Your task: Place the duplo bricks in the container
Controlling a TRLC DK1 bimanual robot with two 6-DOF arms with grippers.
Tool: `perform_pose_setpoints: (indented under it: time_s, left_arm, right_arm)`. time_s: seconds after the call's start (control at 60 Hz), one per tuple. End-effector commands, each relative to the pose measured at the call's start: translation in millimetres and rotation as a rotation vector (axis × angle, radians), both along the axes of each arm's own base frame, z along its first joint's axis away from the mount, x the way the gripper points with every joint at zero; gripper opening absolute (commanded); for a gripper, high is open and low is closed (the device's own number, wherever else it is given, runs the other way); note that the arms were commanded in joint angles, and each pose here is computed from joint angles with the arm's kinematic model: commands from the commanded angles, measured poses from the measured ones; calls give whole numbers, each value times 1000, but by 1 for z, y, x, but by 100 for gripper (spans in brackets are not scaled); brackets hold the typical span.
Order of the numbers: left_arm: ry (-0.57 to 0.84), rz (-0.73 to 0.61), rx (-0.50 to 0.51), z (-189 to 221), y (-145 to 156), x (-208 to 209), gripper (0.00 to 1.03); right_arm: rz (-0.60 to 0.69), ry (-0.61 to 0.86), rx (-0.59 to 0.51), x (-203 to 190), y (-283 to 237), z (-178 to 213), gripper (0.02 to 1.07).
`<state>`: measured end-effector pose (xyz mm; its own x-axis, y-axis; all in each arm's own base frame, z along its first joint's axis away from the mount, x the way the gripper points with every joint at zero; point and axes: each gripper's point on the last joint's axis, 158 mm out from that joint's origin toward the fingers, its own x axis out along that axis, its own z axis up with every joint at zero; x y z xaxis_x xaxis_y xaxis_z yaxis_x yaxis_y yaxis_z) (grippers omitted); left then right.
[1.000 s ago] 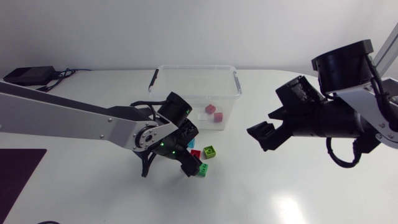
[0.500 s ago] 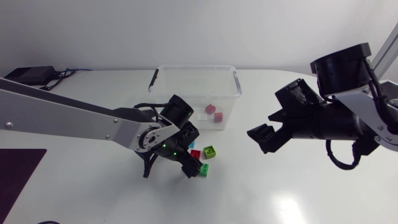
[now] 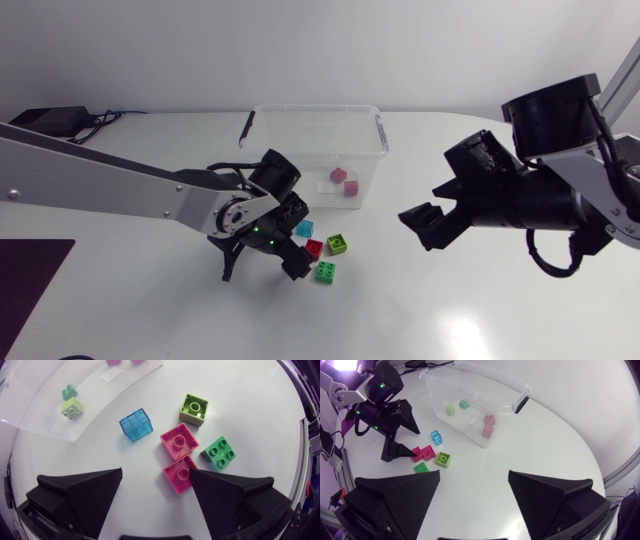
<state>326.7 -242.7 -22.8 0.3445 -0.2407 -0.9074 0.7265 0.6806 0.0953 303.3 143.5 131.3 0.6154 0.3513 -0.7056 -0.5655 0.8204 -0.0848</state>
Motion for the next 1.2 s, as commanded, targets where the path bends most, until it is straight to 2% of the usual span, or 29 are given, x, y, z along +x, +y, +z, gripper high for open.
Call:
perform_pose_setpoints:
  time_s: [0.0, 0.133, 0.233, 0.3, 0.867, 0.983, 1.0, 1.05, 1.083, 1.183]
  left_arm:
    - [40, 5, 51, -16, 20, -10, 93]
    - [16, 19, 35, 1, 27, -6, 93]
    - [-41, 21, -13, 28, 16, 2, 93]
    - [-40, 14, -20, 31, 9, -1, 93]
    - [56, 37, 35, -12, 7, -5, 92]
    - [75, 43, 47, -21, 9, -7, 77]
    - [81, 46, 50, -23, 10, -8, 69]
    - [84, 50, 51, -24, 11, -8, 52]
    - [86, 50, 53, -26, 11, -8, 34]
    - [97, 42, 64, -30, 12, -14, 29]
  right_arm:
    - [12, 11, -13, -7, -2, -10, 101]
    - [14, 12, -15, -8, -2, -11, 101]
    - [14, 8, -10, -7, -1, -9, 101]
    - [12, 8, -10, -7, -1, -9, 101]
    - [12, 11, -6, -14, -9, -14, 101]
    - [18, 23, -5, -19, -9, -21, 101]
    - [22, 28, -4, -21, -8, -23, 101]
    - [28, 38, -3, -23, -6, -27, 101]
    - [41, 47, -2, -27, -2, -31, 101]
    - [115, 70, -13, -39, 18, -44, 101]
